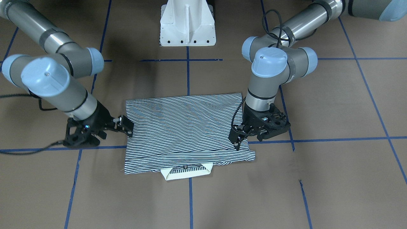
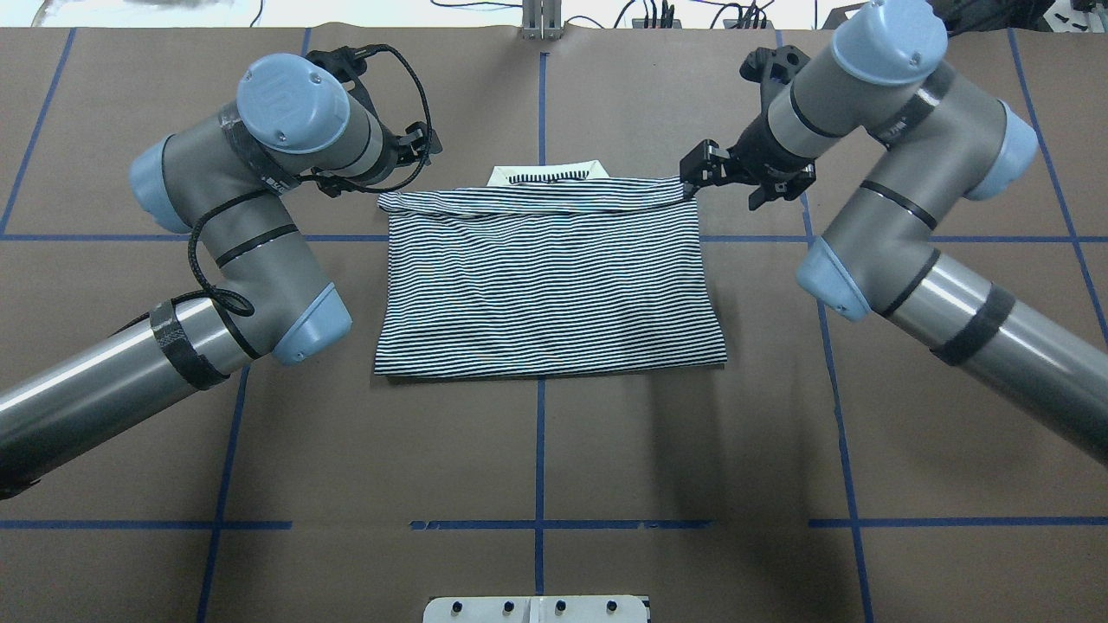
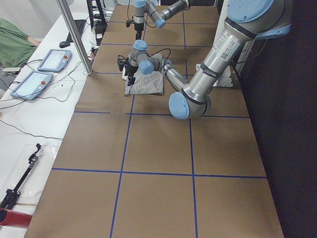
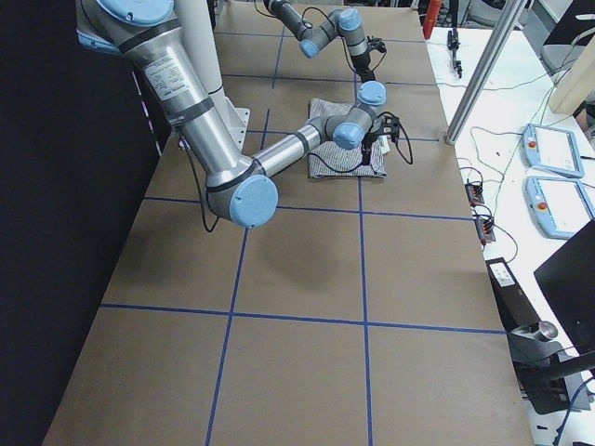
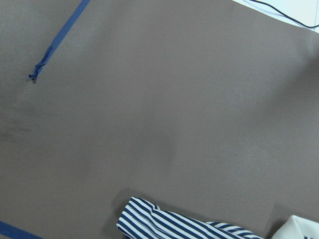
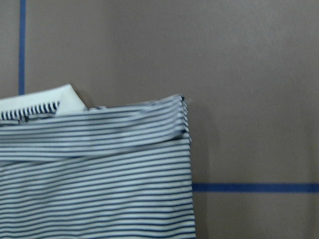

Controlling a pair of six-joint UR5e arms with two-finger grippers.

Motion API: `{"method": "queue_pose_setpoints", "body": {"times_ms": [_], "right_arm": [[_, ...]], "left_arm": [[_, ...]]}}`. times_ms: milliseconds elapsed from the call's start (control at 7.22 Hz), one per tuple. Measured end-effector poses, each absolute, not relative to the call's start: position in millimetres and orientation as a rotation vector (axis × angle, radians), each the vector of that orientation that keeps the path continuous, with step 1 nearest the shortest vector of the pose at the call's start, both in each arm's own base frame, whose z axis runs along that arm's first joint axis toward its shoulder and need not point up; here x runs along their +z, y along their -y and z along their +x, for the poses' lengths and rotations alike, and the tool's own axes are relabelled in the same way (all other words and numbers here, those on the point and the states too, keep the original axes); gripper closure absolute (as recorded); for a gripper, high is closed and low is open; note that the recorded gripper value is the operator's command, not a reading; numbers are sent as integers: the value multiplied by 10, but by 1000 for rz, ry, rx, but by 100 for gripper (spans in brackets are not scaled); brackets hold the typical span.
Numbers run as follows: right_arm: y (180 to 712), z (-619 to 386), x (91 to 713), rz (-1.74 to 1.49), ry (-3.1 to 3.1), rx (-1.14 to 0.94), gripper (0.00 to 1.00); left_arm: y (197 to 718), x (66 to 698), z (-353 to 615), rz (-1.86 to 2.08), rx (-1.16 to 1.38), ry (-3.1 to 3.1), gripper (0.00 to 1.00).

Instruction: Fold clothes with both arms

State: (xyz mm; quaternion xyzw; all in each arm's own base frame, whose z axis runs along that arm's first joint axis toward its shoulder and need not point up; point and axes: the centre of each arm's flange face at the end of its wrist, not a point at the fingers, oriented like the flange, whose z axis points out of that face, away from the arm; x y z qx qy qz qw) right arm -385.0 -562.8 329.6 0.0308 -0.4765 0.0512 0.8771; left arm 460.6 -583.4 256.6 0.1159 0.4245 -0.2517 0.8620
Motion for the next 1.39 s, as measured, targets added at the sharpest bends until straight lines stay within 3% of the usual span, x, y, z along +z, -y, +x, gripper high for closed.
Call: {"method": "queue_pose_setpoints", "body": {"times_ms": [277, 693, 831, 1108, 1386], "right_arm": [[5008, -3980, 3573, 28, 966, 120, 0], [4527, -4561, 3734, 49, 896, 73, 2], [4450, -4668, 3770, 48, 885, 61, 23], [4384, -4749, 3795, 43, 879, 48, 96], [4350, -4780, 3796, 43, 878, 36, 100]], "left_arm": [[5700, 2453, 4624, 234, -525, -902, 0], [5628, 2414, 4664, 228, -523, -909, 0], [5625, 2415, 4666, 227, -523, -909, 0], [5615, 2399, 4660, 229, -522, -913, 0], [5612, 2396, 4656, 231, -521, -914, 0]]}}
